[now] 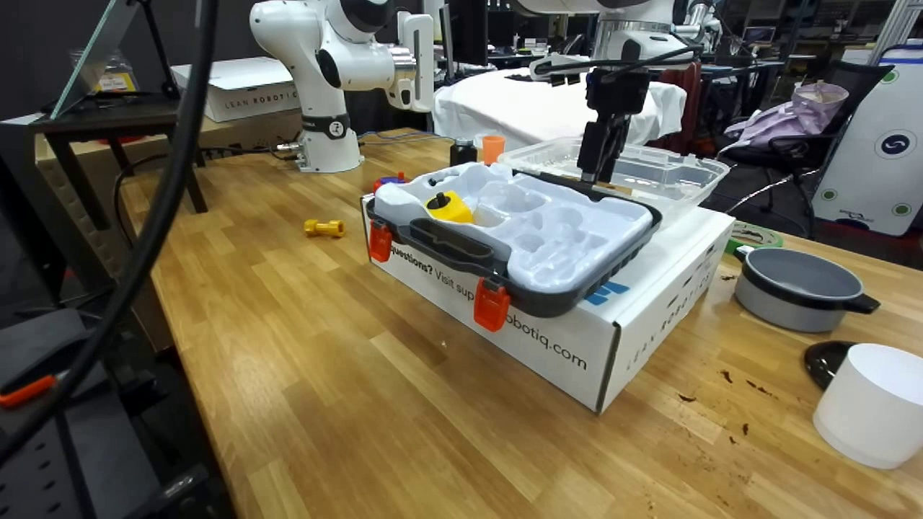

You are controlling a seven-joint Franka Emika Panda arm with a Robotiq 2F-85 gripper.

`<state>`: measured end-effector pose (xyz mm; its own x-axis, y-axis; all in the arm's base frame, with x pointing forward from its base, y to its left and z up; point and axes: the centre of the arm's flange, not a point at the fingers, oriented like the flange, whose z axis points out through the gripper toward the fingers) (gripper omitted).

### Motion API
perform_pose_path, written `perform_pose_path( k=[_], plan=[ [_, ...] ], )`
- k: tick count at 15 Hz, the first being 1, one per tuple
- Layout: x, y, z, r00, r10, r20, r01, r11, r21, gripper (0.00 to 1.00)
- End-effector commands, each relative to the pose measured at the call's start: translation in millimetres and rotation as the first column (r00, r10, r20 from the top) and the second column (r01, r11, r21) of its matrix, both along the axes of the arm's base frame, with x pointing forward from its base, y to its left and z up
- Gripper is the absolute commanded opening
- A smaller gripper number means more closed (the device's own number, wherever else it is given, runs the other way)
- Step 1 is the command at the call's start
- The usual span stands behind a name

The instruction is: Put the wooden object on the table

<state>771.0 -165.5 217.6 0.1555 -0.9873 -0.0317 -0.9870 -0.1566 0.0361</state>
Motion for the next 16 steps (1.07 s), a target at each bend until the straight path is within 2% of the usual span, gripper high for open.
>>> perform_pose_path(
  k=[1, 3, 5, 13, 16],
  plan=[
    [17, -6, 2, 1.0, -0.019, -0.007, 0.02, 1.0, 0.005, 1.0],
    [16, -8, 2, 1.0, -0.021, -0.01, 0.021, 1.0, 0.004, 1.0],
    [15, -11, 0, 1.0, -0.023, -0.014, 0.023, 1.0, 0.009, 0.74],
    [16, -18, 7, 0.999, -0.035, -0.001, 0.036, 0.999, 0.011, 0.18],
    [16, -20, 9, 0.999, -0.038, 0.003, 0.038, 0.999, 0.013, 0.18]
  ],
)
